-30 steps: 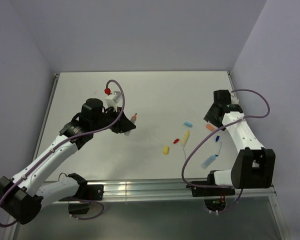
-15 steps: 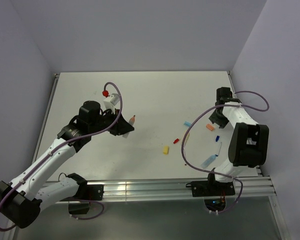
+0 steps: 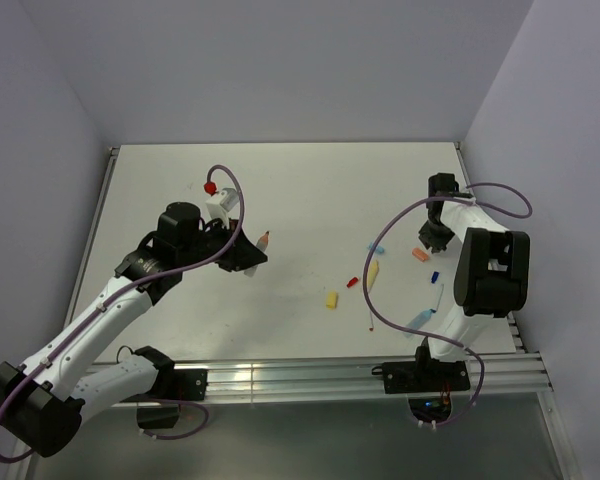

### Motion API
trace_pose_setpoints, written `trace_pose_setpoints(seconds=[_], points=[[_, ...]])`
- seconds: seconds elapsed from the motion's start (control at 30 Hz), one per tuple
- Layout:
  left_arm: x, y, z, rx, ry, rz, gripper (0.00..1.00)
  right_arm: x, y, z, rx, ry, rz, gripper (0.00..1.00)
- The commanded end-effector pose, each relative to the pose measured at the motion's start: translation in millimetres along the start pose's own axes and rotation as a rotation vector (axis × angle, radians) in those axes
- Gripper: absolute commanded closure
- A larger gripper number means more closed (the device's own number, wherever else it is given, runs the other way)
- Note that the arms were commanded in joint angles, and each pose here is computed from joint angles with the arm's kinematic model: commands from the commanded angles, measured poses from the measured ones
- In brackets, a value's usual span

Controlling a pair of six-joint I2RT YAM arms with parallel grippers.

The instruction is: Insert the pens into the pen caps

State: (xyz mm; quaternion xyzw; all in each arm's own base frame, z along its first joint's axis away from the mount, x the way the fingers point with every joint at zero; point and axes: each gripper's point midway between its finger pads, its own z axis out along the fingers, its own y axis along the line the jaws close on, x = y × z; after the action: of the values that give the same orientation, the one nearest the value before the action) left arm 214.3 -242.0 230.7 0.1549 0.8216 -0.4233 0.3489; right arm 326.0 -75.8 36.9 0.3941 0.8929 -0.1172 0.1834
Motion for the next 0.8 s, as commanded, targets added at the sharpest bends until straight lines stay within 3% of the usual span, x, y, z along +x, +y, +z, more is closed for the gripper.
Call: trace_pose_setpoints(seconds=[0.0,0.77], points=[[-7,-7,-3,0.038,-0.031,0.041,1.00,-21,6,0,0.004,-0.059,0.048,0.73],[-5,-7,-1,0.046,-0.022,0.031,1.00,19,4,15,-0.042,0.025,0.061,0.84]])
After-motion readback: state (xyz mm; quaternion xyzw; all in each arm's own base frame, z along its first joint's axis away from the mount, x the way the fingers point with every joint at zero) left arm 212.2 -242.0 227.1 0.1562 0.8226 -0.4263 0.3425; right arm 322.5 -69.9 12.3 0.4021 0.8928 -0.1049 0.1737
